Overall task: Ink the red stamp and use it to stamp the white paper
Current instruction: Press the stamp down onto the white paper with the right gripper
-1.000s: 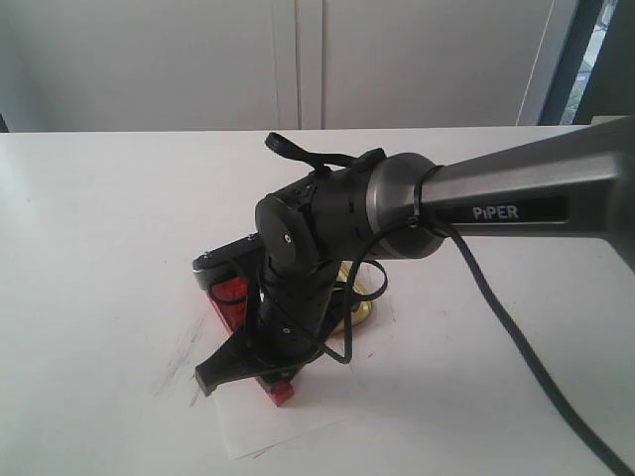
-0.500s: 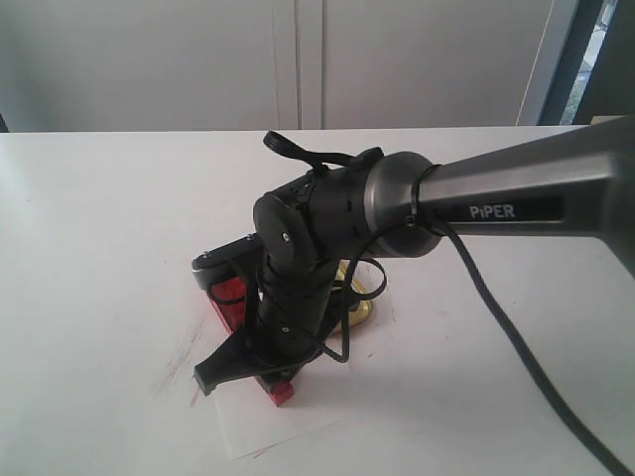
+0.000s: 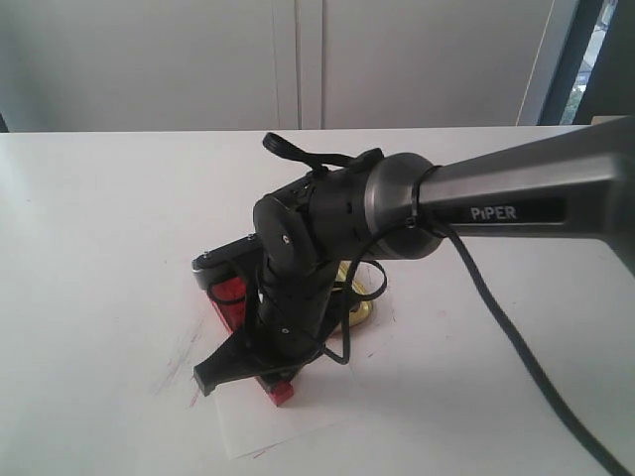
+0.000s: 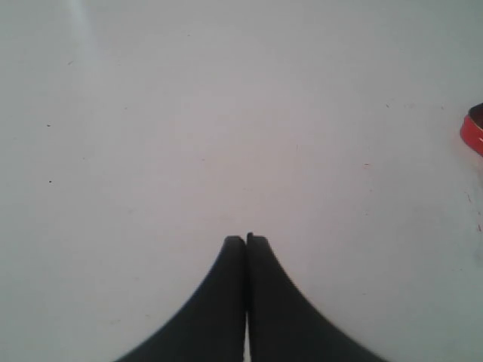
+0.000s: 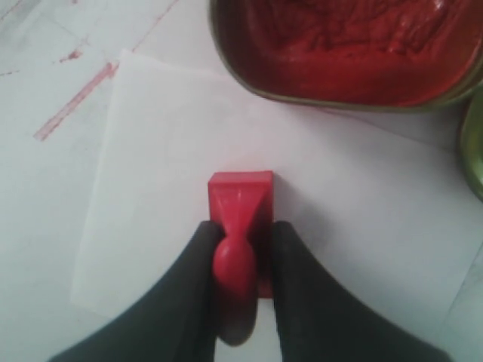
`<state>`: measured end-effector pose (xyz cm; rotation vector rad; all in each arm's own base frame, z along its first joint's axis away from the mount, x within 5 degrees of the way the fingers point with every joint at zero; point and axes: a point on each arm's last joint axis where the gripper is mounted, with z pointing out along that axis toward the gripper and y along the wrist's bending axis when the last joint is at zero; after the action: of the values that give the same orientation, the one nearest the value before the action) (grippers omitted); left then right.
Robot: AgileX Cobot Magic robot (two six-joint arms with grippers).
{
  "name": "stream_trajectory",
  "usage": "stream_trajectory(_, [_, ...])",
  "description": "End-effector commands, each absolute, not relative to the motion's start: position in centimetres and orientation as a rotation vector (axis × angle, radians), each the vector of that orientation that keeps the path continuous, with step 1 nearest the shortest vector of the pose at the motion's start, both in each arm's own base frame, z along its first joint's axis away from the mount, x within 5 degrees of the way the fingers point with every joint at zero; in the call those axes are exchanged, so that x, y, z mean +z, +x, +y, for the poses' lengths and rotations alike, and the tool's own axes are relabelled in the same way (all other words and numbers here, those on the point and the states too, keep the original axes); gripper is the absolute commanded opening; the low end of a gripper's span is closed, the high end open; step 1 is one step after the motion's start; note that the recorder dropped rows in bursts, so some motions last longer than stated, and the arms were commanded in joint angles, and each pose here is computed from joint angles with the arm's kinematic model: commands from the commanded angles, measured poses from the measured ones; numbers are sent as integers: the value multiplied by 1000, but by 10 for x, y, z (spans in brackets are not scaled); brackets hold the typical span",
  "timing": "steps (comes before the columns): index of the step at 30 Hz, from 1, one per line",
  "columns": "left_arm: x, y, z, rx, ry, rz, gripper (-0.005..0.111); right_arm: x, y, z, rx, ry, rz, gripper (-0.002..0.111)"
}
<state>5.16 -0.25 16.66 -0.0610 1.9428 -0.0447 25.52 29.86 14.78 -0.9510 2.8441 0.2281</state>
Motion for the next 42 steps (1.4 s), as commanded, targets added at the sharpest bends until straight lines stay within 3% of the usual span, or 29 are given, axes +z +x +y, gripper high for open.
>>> stream_trajectory(1, [165,51,-3,-54,-65,1944,0,140,252,292,181,-960,2887,0])
stream_trajectory(11, [165,51,-3,-54,-65,1944,0,159,252,292,217,-948,2829,0])
stream_trajectory(42, [165,51,-3,-54,-65,1944,0,172,258,291,196,-970,2722,0])
